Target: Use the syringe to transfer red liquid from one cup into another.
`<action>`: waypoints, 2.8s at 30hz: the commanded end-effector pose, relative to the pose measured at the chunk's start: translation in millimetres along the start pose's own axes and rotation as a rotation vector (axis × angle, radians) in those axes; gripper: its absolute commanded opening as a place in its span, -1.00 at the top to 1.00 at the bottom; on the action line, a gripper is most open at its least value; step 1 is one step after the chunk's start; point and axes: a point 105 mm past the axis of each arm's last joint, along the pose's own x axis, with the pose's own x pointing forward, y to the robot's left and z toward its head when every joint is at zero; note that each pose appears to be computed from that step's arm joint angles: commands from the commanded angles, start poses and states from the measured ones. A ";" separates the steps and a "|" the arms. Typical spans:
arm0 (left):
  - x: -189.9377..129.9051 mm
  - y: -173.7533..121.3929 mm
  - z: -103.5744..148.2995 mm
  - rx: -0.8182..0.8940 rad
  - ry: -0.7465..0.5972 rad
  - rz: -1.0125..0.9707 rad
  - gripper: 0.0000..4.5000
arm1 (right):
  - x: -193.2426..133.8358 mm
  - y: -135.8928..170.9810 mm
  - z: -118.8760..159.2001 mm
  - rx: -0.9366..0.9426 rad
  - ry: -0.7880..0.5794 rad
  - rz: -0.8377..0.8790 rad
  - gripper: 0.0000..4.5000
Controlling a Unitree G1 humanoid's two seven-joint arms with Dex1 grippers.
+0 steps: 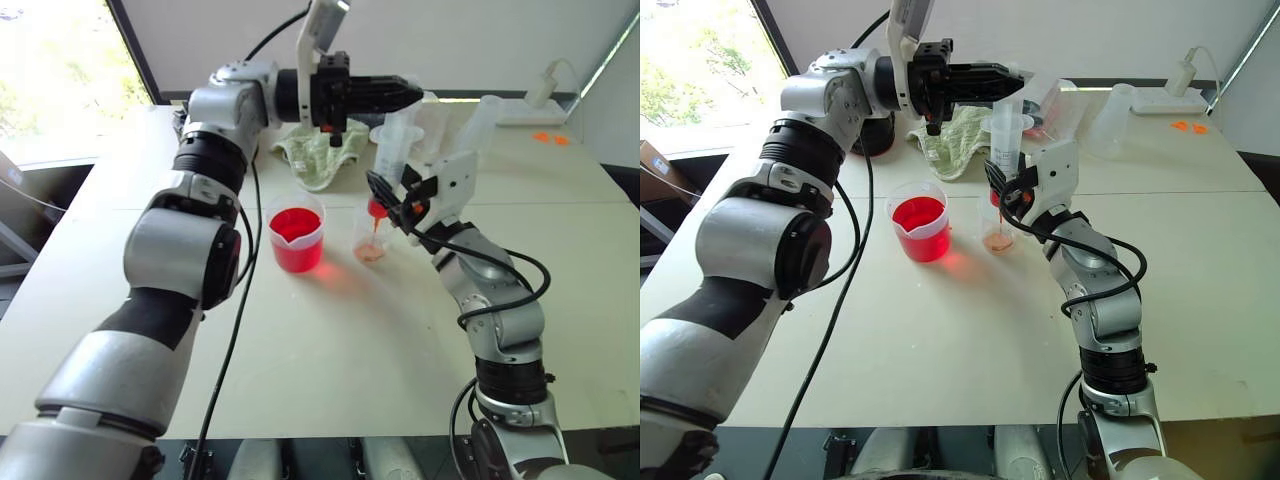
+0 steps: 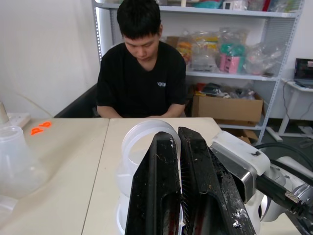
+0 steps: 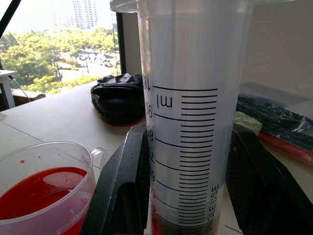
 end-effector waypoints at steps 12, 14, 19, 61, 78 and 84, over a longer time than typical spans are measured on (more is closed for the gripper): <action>5.1 -4.9 -9.1 0.007 0.049 -0.042 0.98 | 1.1 -0.2 28.3 -0.026 -0.114 0.002 0.31; 4.6 -4.8 -10.0 0.006 0.051 -0.041 0.98 | 1.2 -0.1 28.4 -0.027 -0.115 0.002 0.31; 2.1 -4.3 -15.3 0.000 0.056 -0.037 0.98 | 0.9 -1.1 29.9 -0.029 -0.119 -0.003 0.31; -0.9 -11.5 -32.5 -0.069 0.054 -0.031 -0.14 | 2.0 -5.4 43.7 -0.042 -0.143 -0.012 0.31; -43.9 -8.5 -13.2 -0.033 0.029 0.078 -0.45 | 1.2 -8.8 44.7 -0.039 -0.147 -0.020 0.31; -67.6 -13.4 -7.9 -0.018 0.028 0.133 -0.45 | -0.2 -5.3 42.5 -0.022 -0.136 -0.002 0.31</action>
